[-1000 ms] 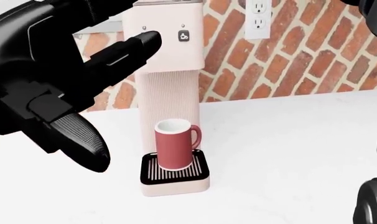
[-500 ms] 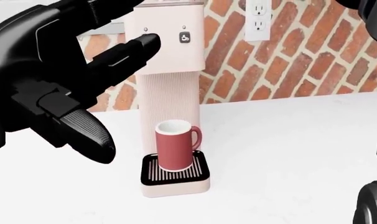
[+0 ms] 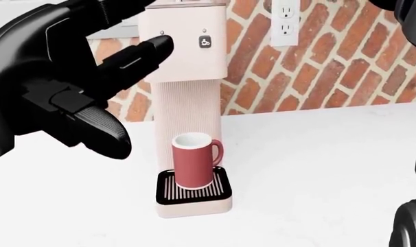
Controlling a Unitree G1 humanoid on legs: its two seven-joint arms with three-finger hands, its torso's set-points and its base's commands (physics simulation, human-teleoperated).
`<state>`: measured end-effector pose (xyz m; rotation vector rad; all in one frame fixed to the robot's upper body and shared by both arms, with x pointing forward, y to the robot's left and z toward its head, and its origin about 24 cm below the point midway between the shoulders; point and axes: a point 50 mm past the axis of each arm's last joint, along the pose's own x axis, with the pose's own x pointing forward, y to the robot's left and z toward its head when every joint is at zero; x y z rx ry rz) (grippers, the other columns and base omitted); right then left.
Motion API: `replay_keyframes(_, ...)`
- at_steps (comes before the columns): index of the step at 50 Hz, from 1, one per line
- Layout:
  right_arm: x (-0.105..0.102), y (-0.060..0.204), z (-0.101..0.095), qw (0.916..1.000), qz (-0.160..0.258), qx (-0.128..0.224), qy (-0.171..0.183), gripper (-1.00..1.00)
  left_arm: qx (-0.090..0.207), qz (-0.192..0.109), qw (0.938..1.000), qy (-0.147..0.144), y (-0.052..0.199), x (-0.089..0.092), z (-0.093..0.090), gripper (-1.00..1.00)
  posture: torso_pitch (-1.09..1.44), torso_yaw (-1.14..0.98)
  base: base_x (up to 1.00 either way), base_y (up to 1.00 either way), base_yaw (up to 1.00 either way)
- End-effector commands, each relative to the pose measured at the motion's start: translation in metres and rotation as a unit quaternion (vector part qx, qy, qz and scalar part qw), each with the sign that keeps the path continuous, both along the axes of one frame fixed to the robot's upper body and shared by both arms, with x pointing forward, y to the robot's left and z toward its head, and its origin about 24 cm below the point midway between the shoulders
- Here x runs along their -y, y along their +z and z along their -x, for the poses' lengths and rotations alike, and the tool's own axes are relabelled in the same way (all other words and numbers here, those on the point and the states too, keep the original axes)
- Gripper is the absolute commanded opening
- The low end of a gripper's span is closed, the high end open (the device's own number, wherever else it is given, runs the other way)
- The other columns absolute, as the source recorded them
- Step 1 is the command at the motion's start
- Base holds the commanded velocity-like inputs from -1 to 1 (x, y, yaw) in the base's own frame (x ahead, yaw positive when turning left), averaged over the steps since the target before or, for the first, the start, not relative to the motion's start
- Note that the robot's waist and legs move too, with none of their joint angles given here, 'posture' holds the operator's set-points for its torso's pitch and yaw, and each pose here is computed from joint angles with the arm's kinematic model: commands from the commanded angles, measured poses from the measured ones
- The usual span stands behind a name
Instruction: Press the button on the coffee machine to serve coffee.
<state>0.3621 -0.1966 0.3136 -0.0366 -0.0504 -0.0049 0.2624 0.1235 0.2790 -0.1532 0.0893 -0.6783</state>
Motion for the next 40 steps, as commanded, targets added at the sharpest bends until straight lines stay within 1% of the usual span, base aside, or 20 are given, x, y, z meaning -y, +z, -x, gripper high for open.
replay_keyframes(1,-0.001,0.017,0.005,0.9993,0.001,0.038,0.002,1.00,0.024,0.015,0.9995,0.012,0.012,-0.003,0.000,1.00,-0.73,0.00,0.00,0.00,0.00)
replay_keyframes(11,-0.001,0.015,0.004,0.9993,-0.001,0.037,0.002,1.00,0.023,0.013,0.9996,0.013,0.011,-0.002,-0.006,1.00,-0.73,0.00,0.00,0.00,0.00)
replay_keyframes(24,-0.001,0.010,0.004,0.9993,-0.003,0.036,0.002,1.00,0.019,0.013,0.9997,0.011,0.008,0.001,-0.007,1.00,-0.73,0.00,0.00,0.00,0.00)
replay_keyframes(38,-0.001,0.009,0.005,0.9994,-0.005,0.035,0.001,1.00,0.013,0.011,0.9997,0.017,0.000,-0.001,-0.014,1.00,-0.73,0.00,0.00,0.00,0.00)
replay_keyframes(40,-0.001,0.008,0.005,0.9994,-0.006,0.035,0.001,1.00,0.015,0.007,0.9997,0.018,0.000,-0.001,-0.014,1.00,-0.73,0.00,0.00,0.00,0.00)
